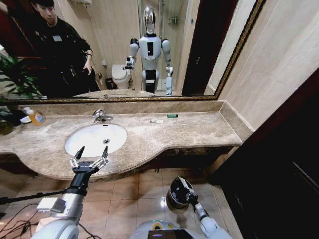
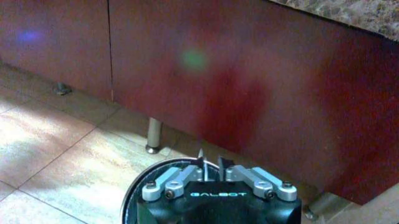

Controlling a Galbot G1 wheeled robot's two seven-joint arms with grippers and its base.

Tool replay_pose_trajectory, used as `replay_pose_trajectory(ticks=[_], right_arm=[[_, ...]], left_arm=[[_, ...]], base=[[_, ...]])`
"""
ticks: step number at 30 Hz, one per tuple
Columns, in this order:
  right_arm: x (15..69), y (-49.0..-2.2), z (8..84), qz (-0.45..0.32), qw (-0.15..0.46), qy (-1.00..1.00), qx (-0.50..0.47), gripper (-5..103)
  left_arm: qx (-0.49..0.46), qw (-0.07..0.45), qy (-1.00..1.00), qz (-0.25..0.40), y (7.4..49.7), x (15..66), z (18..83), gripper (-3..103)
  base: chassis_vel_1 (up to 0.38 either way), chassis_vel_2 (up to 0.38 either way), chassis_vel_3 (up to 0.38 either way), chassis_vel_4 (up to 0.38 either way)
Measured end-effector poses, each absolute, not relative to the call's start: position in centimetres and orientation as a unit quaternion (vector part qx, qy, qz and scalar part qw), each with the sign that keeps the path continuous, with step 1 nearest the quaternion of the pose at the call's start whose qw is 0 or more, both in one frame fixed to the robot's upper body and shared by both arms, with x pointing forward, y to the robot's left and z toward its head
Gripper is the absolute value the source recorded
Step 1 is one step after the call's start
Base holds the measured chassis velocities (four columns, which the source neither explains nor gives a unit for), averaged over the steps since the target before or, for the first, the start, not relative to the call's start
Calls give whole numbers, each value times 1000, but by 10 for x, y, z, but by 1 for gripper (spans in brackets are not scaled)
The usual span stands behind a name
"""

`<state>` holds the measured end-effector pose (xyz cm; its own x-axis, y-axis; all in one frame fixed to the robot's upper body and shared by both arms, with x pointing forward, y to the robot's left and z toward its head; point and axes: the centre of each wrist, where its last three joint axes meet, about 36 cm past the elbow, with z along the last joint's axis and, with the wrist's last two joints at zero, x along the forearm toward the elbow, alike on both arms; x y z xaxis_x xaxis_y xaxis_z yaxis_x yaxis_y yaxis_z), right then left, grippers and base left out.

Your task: Pick up the trash from the sink and place it in the trash bin.

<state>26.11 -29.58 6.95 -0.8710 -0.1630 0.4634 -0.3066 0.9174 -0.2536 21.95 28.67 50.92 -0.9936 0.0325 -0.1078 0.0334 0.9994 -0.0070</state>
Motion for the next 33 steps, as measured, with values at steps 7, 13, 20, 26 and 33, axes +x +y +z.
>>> replay_pose_trajectory(ticks=[7, 13, 20, 26, 33], right_arm=[[262, -292, 70, 160, 219, -956, 116, 39], [261, -291, 70, 159, 219, -956, 113, 61], [259, -288, 69, 158, 219, -957, 111, 88], [258, -287, 69, 157, 218, -957, 109, 100], [256, -286, 69, 156, 220, -957, 108, 100]], left_arm=[[17, 54, 998, -4, 287, 219, 509, 100], [17, 54, 998, -4, 287, 219, 509, 100], [17, 54, 998, -4, 287, 219, 509, 100], [17, 54, 998, -4, 287, 219, 509, 100], [17, 54, 998, -4, 287, 219, 509, 100]], base=[[0, 0, 0, 0], [0, 0, 0, 0], [0, 0, 0, 0], [0, 0, 0, 0], [0, 0, 0, 0]])
